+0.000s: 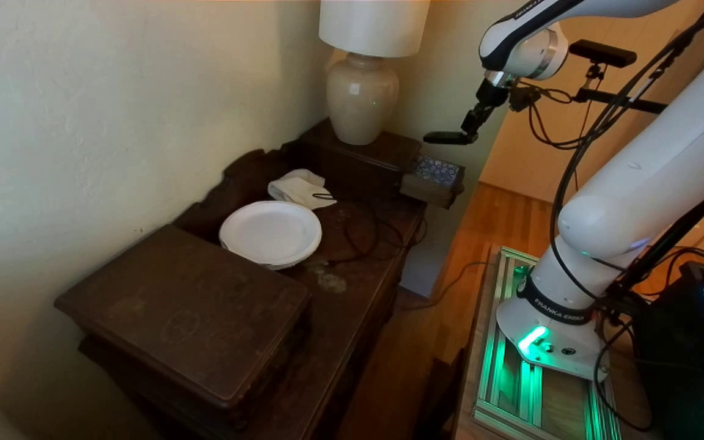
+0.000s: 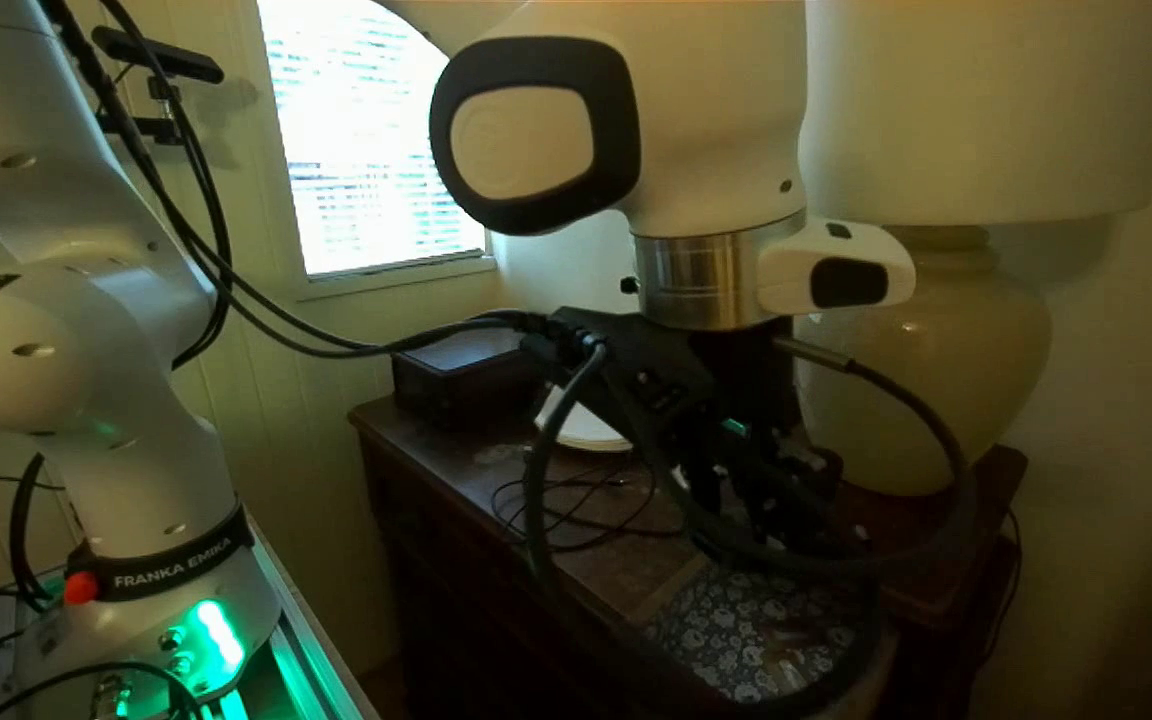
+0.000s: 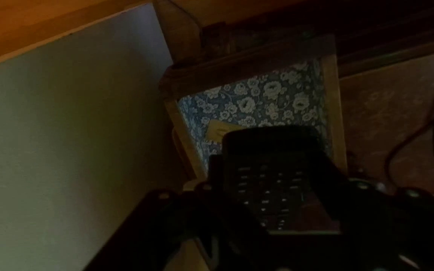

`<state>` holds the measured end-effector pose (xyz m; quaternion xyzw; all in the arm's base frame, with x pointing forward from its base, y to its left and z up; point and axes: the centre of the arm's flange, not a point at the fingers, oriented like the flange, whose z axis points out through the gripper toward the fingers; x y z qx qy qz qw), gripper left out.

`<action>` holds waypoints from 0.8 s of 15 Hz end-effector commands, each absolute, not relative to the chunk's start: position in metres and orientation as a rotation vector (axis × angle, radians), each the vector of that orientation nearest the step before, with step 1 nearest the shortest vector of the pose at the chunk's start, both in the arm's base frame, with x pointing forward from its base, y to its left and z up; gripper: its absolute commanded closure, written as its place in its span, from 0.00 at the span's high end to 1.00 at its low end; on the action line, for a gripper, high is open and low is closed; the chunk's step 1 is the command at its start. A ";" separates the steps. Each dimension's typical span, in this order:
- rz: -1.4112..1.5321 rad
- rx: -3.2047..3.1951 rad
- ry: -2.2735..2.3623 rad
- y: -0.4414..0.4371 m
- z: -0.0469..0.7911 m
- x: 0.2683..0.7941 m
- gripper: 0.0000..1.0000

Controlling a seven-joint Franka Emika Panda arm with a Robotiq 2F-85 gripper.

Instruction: Remove the remote control from the drawer on the right.

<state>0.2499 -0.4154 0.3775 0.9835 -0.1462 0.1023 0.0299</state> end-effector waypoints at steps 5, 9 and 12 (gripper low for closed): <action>0.591 2.833 -0.926 -0.372 0.339 0.325 0.36; 0.602 2.681 -1.129 -0.355 0.307 0.357 0.36; 0.622 2.580 -1.273 -0.356 0.284 0.366 0.36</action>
